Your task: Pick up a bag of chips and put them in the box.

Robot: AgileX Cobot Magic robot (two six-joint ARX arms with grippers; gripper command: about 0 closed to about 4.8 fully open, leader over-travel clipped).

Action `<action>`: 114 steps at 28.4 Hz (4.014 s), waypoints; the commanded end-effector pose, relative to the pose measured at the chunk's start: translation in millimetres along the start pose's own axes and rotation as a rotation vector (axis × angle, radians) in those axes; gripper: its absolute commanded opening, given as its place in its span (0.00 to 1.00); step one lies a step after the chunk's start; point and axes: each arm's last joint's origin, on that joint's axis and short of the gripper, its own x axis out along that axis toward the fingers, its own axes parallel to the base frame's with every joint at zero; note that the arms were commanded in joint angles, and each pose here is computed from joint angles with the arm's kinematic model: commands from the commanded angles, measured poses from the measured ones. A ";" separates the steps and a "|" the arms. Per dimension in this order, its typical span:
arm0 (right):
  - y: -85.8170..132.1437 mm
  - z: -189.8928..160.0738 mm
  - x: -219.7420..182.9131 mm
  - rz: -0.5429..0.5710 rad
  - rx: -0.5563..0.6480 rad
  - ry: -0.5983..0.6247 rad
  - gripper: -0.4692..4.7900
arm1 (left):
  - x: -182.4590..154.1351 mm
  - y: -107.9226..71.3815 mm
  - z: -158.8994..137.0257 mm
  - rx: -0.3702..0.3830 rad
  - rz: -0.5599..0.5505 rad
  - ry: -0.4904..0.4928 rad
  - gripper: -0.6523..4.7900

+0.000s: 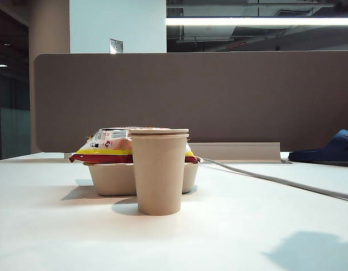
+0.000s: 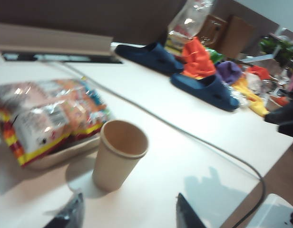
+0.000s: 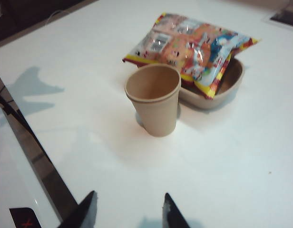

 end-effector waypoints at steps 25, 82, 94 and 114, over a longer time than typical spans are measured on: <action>-22.4 -71.3 57.8 -0.058 -0.143 -0.363 0.26 | 40.5 41.8 -64.9 0.187 0.155 -0.003 0.56; -29.5 -117.2 66.1 -0.096 -0.171 0.045 0.18 | 42.6 45.7 -72.9 0.222 0.172 0.019 0.27; -29.6 -117.2 66.1 -0.098 -0.171 0.045 0.18 | 42.6 45.6 -72.8 0.222 0.172 0.019 0.27; -41.9 -109.9 57.8 -0.220 -0.137 -0.047 0.18 | 36.0 60.3 -68.3 0.198 0.341 -0.020 0.27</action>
